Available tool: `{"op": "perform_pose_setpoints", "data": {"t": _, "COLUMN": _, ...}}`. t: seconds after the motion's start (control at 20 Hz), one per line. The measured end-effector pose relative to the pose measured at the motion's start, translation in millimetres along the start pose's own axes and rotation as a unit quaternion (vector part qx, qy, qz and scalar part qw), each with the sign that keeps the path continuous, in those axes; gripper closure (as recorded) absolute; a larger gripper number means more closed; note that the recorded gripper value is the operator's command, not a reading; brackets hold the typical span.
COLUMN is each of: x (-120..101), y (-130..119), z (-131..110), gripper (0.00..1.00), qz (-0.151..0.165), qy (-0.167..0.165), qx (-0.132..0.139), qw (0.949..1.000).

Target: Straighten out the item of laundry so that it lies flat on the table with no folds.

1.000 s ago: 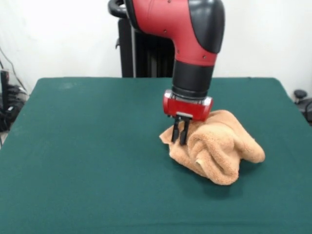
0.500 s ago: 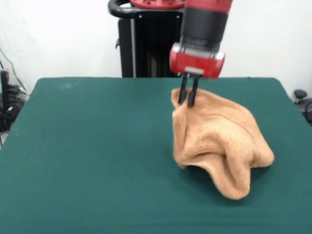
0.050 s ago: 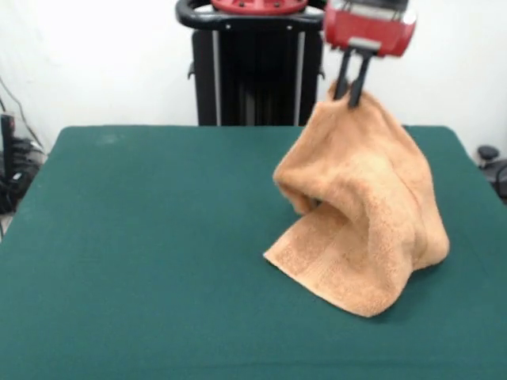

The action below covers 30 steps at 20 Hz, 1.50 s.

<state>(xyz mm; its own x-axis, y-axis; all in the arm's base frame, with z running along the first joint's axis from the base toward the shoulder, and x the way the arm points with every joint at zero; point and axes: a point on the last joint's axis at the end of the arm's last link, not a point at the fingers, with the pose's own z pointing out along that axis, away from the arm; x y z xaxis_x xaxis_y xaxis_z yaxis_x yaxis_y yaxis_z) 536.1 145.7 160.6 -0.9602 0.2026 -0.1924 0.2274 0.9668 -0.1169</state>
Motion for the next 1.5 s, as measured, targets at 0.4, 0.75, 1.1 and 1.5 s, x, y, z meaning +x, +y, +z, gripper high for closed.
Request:
{"op": "perform_pose_setpoints", "data": {"t": 0.4, "x": 38.5, "y": 24.0, "z": -58.3, "gripper": 1.0, "qz": 0.057, "qy": 0.042, "qx": 0.003, "qw": 0.9975}}
{"op": "perform_pose_setpoints", "data": {"t": 0.75, "x": 12.7, "y": -18.6, "z": -21.5, "gripper": 1.0, "qz": 0.15, "qy": 0.021, "qx": -0.012, "qw": 0.9884}}
{"op": "perform_pose_setpoints", "data": {"t": 1.1, "x": -6.9, "y": -78.2, "z": 50.7, "gripper": 1.0, "qz": 0.212, "qy": -0.029, "qx": 0.004, "qw": 0.9769}}
{"op": "perform_pose_setpoints", "data": {"t": 1.5, "x": 9.6, "y": -60.9, "z": 66.3, "gripper": 1.0, "qz": 0.197, "qy": -0.02, "qx": 0.0, "qw": 0.9802}}
